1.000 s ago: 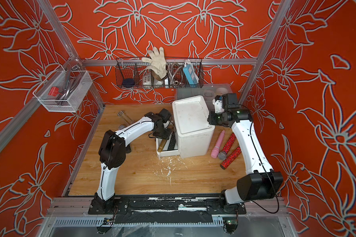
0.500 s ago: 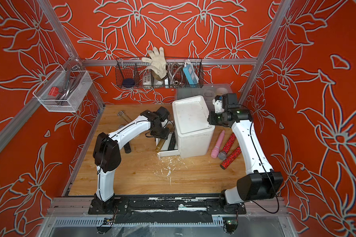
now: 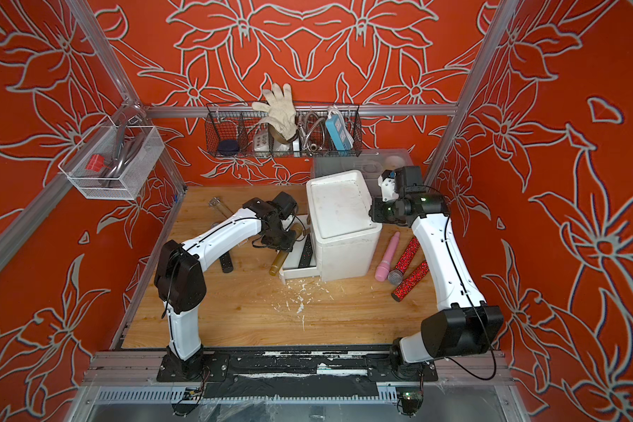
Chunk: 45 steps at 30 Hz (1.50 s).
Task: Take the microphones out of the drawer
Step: Pick up the microphone from the drawer, then place the microphone at the center of the board.
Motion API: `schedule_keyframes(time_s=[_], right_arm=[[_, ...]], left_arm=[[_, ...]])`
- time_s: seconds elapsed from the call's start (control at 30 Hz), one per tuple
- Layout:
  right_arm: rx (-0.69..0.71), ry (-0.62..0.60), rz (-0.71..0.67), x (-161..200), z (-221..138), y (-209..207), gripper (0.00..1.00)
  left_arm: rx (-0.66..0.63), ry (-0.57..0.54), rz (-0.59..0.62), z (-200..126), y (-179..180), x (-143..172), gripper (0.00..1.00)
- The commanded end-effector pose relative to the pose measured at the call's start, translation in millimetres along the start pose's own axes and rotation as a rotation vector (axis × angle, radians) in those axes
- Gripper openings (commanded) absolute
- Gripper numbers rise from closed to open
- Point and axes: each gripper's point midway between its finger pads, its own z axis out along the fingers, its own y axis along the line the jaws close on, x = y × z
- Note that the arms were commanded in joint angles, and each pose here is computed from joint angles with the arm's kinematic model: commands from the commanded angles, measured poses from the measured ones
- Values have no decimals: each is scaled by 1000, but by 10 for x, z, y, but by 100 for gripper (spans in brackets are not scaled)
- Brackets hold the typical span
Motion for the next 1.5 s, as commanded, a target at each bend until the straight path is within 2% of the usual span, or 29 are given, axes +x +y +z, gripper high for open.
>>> schedule_keyframes(time_s=[0.0,0.3,0.53,0.7,0.9,1.17,1.47], right_arm=[[-47,-28,39,-43,-36,69,0],[-45,-29,40,-47,-38,66,0],[-46,-23,41,-39,-22,65,0],[-46,-20,43,-28,-13,61,0],[-41,-20,43,-22,-26,53,0],[-39,-20,32,-23,-52,59,0],[-55,-14,32,-20,-29,84,0]], left_arm=[[-4,-72,8,-293,38,-31,13],[-5,-224,-81,-688,358,-152,13],[-34,-311,-210,-727,847,-180,13],[-52,-319,-268,-502,1034,-171,13],[-59,-284,-323,-60,1132,-200,13],[-128,-226,-337,425,1274,-202,13],[-168,-183,-339,734,1391,-9,14]])
